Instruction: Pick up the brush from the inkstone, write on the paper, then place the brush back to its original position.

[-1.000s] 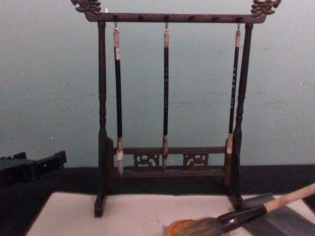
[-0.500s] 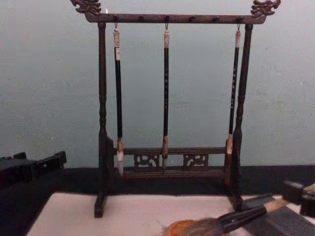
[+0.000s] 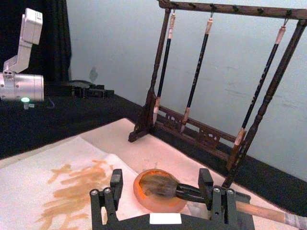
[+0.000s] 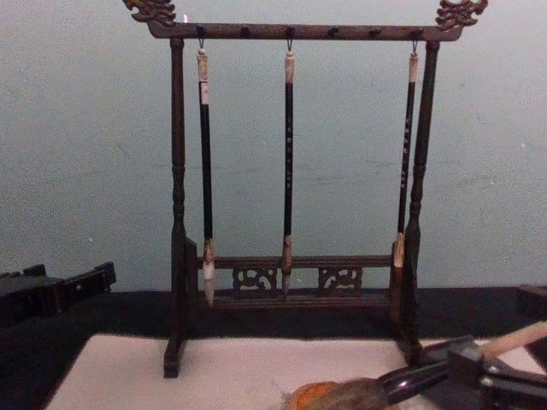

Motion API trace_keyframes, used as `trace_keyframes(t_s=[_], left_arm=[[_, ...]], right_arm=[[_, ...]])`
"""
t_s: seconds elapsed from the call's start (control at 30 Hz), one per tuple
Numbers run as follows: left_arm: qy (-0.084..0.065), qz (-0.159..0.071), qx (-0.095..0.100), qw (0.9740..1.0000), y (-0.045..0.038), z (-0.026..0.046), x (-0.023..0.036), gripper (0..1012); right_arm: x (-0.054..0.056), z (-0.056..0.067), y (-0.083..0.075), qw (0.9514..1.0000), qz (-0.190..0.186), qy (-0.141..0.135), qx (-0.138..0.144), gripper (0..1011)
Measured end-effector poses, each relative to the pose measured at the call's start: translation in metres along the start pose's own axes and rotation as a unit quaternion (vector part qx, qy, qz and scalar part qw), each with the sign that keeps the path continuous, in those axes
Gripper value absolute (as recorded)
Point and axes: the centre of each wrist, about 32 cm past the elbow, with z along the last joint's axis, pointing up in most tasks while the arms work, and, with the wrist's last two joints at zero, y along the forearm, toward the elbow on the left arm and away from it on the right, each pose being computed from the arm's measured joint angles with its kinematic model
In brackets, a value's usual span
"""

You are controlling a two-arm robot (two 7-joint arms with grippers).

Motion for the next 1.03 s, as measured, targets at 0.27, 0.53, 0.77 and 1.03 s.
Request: trace_keyframes(t_s=[0.27, 0.53, 0.77, 1.03], left_arm=[[0.000, 0.000, 0.000, 1.0000, 0.0000, 0.0000, 0.0000, 1002], [0.000, 0.000, 0.000, 1.0000, 0.0000, 0.0000, 0.0000, 1002], [0.000, 0.000, 0.000, 1.0000, 0.0000, 0.0000, 0.0000, 1002], [0.000, 0.000, 0.000, 1.0000, 0.0000, 0.0000, 0.0000, 1000]], right_arm=[[0.0012, -0.0002, -0.0002, 1.0000, -0.002, 0.005, 0.000, 1008], [0.0019, -0.0003, -0.0004, 1.0000, -0.004, 0.007, -0.001, 1008], [0.0023, -0.0004, -0.0005, 1.0000, -0.004, 0.008, -0.002, 1008], [0.0027, -0.0006, -0.0006, 1.0000, -0.004, 0.009, -0.002, 1008]])
